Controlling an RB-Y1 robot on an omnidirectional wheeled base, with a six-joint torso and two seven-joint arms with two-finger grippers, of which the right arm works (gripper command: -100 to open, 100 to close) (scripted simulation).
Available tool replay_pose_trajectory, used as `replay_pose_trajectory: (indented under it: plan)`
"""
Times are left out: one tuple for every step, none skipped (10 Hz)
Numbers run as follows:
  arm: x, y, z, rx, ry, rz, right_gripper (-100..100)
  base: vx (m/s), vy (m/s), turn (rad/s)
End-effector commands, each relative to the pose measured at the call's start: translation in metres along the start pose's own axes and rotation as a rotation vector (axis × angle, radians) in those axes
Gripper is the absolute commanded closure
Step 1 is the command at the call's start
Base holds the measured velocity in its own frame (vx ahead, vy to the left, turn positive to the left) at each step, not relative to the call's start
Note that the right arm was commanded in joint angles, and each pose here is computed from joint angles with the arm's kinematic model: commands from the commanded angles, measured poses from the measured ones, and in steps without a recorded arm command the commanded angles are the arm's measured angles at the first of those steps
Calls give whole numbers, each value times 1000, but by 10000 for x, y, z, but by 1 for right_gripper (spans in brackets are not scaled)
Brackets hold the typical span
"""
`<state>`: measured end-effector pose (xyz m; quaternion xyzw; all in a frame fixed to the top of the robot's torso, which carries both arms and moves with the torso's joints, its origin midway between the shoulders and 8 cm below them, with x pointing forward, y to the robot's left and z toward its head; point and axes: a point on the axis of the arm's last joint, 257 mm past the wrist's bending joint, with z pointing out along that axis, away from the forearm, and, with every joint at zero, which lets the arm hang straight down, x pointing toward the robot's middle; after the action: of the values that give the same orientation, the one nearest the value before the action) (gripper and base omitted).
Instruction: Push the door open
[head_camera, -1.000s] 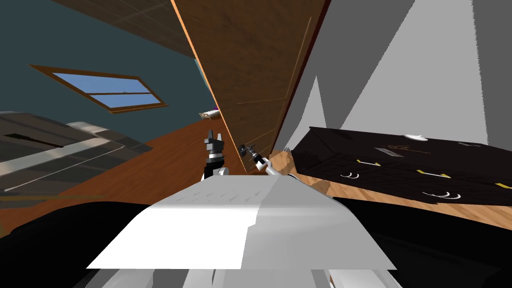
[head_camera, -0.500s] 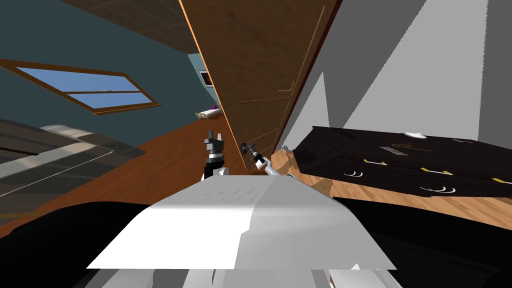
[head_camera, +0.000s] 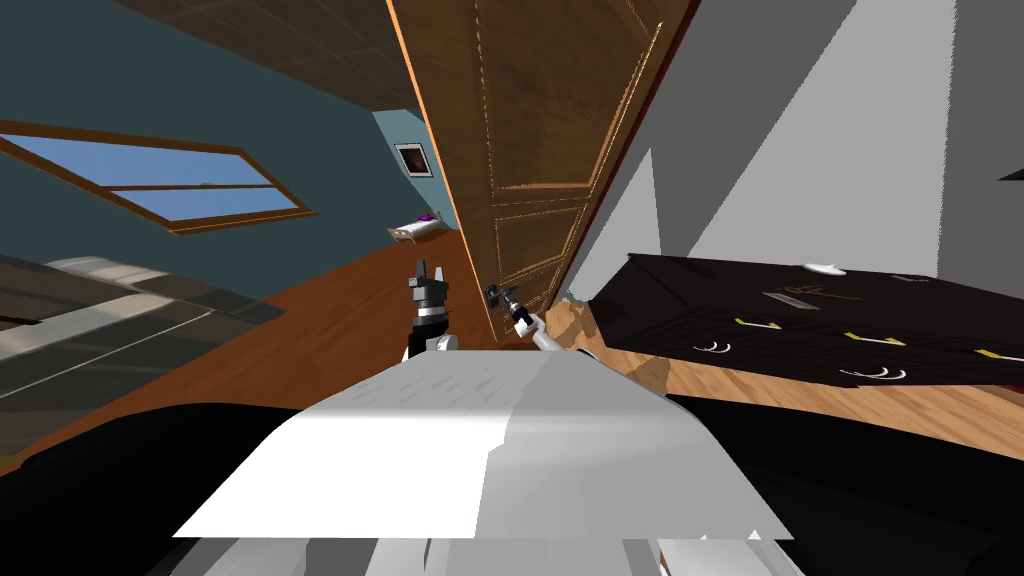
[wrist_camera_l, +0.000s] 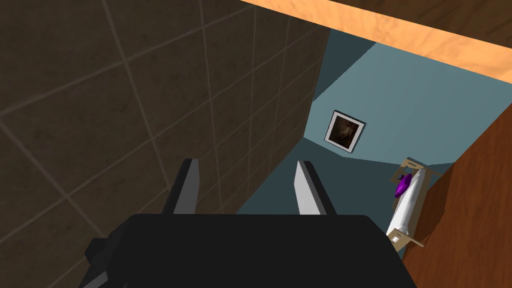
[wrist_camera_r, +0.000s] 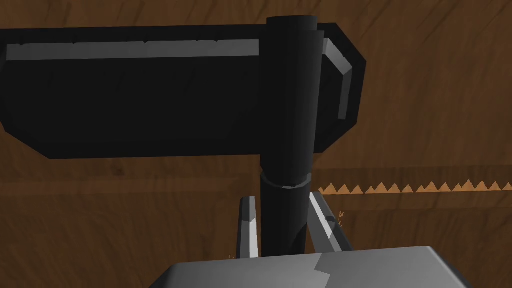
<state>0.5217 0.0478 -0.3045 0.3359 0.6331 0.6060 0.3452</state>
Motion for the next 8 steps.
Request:
replay_pose_trajectory:
  plan:
    - [-223,24,-4,-8,-30,-10,100,120,184,-48]
    - [-259,24,-5,-8,-37,-10,100,83,173,-63]
    - [-323,28,-5,-8,-51,-9,100,75,166,-60]
    - [-374,35,-1,-10,-64,-6,100,92,197,-76]
    - [-411,46,5,-12,-75,-1,100,109,191,-84]
    - [-436,58,14,-15,-85,5,100,111,167,-72]
    - [-451,78,30,-19,-96,16,100,98,221,-95]
    - [-444,101,50,-24,-105,28,100,79,205,-110]
